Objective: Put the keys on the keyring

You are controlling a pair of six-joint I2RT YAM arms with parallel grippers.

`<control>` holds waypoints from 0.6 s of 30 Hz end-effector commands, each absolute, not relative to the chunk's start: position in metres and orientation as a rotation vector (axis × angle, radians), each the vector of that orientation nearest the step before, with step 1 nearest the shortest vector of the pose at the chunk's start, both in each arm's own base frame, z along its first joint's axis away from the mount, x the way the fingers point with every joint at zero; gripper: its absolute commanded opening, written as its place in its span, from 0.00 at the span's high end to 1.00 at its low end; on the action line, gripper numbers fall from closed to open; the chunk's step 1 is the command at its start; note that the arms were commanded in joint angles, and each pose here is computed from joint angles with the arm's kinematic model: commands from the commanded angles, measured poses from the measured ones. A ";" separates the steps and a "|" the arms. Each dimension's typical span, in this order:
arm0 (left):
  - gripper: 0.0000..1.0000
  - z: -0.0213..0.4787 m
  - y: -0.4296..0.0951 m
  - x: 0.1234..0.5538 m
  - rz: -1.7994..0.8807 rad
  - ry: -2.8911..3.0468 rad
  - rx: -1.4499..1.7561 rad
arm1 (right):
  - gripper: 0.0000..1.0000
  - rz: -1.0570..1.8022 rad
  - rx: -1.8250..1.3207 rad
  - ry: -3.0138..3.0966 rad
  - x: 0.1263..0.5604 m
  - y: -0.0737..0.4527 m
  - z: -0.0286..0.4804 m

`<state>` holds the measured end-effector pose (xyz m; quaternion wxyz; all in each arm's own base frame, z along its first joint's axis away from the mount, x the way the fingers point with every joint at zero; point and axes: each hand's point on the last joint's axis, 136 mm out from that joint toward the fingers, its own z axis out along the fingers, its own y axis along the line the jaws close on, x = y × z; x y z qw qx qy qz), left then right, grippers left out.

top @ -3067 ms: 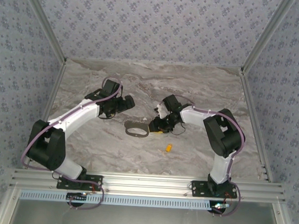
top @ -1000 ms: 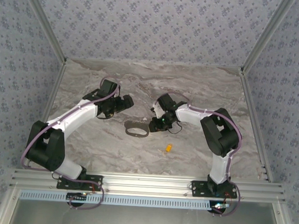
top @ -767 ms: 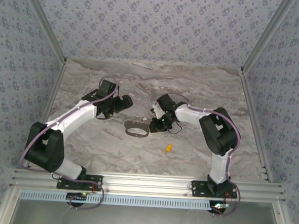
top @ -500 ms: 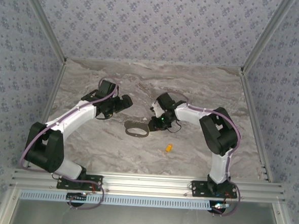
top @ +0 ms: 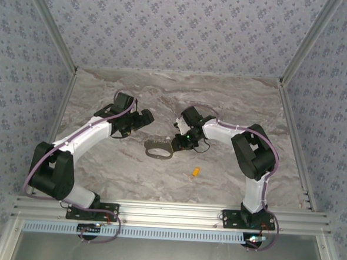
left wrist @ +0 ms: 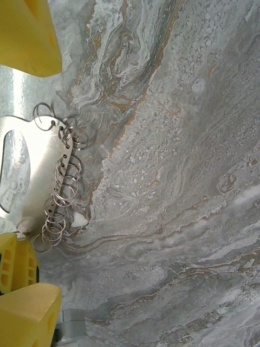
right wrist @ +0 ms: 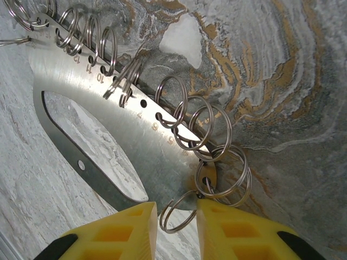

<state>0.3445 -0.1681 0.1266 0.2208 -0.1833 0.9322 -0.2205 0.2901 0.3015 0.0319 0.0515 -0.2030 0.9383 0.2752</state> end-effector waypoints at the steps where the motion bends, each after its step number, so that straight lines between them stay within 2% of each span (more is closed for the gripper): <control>1: 0.02 0.133 -0.167 0.345 -0.644 2.556 -0.523 | 0.73 0.806 -0.614 2.892 0.287 0.295 0.023; 18: 0.02 0.132 -0.169 0.348 -0.652 2.555 -0.536 | 0.72 0.723 -0.642 2.873 0.290 0.287 0.027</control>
